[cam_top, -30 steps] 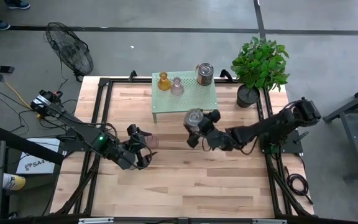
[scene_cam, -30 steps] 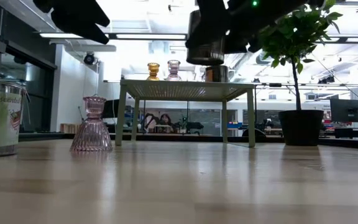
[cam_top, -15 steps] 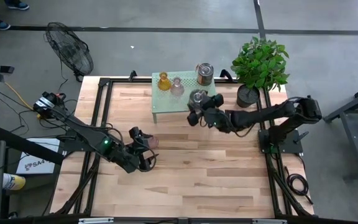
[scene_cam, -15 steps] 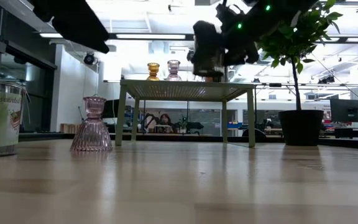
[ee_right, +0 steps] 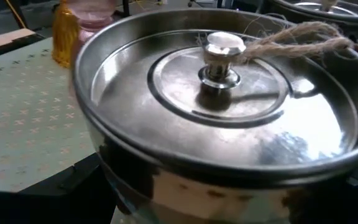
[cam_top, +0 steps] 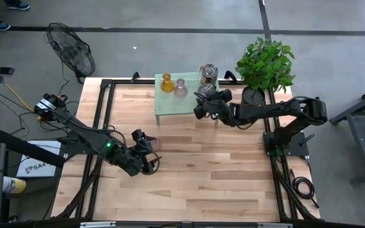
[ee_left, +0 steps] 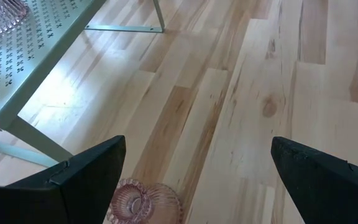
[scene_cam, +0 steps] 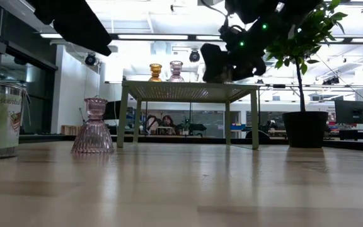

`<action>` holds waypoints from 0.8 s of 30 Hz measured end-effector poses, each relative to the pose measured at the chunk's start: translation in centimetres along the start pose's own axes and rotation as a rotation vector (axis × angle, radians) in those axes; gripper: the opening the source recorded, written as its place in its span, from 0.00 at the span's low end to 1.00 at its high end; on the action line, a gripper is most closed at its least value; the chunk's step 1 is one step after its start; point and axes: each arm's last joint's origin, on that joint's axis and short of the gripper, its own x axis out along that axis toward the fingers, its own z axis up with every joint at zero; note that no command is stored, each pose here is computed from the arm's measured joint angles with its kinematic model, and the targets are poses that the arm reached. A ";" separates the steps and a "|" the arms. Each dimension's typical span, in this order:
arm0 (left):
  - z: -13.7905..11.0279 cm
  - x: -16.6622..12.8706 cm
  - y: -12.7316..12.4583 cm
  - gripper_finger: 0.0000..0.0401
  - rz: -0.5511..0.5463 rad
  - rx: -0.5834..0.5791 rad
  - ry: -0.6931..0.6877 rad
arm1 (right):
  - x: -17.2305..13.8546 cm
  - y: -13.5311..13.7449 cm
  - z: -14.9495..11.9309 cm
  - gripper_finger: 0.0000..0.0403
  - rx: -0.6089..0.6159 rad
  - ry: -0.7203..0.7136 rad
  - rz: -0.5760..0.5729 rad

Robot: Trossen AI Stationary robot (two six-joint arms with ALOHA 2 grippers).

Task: Pick & Place candle stick holders
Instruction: Put the right silver candle on the shelf

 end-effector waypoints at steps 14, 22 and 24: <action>0.0 0.0 0.0 0.99 0.002 0.000 -0.001 | 1.5 -1.7 0.3 0.88 0.017 0.038 -0.040; 0.0 0.0 0.0 0.99 -0.001 -0.001 0.000 | 2.0 -2.3 0.4 0.88 0.011 0.057 -0.038; 0.0 0.0 0.0 0.99 -0.001 -0.001 0.000 | 2.0 -2.3 0.4 0.88 0.015 0.062 -0.025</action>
